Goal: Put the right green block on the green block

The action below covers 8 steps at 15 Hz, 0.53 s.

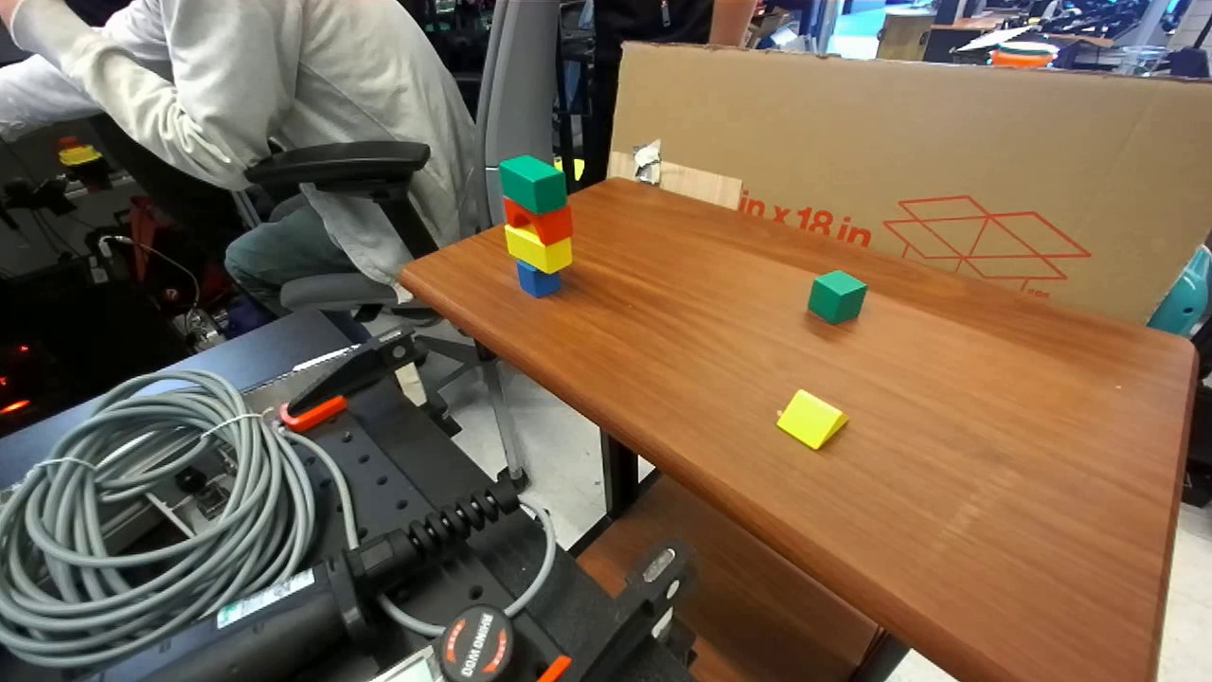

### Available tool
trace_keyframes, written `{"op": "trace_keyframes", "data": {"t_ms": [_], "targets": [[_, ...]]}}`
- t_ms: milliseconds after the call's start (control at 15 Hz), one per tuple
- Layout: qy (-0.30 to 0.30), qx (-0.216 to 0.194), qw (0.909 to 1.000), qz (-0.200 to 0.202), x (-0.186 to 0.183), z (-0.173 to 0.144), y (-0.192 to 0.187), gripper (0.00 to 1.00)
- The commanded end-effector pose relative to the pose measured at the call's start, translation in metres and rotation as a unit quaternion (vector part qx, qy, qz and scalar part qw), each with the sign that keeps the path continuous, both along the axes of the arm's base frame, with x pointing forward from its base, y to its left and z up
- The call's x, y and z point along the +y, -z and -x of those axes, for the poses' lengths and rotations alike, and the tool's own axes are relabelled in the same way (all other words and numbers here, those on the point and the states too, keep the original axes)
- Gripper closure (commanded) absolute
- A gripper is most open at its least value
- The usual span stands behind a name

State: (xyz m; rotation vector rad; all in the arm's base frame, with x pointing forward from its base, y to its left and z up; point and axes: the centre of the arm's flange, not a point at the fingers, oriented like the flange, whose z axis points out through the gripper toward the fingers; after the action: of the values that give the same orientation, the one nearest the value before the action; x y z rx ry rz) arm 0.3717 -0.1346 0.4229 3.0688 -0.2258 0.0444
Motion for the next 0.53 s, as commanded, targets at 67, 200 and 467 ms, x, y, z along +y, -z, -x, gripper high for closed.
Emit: {"op": "trace_keyframes", "data": {"t_ms": [67,200,467], "targets": [[0.0,0.0,1.0,0.0,0.0,0.0,0.0,0.0],[0.0,0.0,1.0,0.0,0.0,0.0,0.0,0.0],[0.003,0.003,1.0,0.001,0.002,-0.016,0.015,0.0]]}}
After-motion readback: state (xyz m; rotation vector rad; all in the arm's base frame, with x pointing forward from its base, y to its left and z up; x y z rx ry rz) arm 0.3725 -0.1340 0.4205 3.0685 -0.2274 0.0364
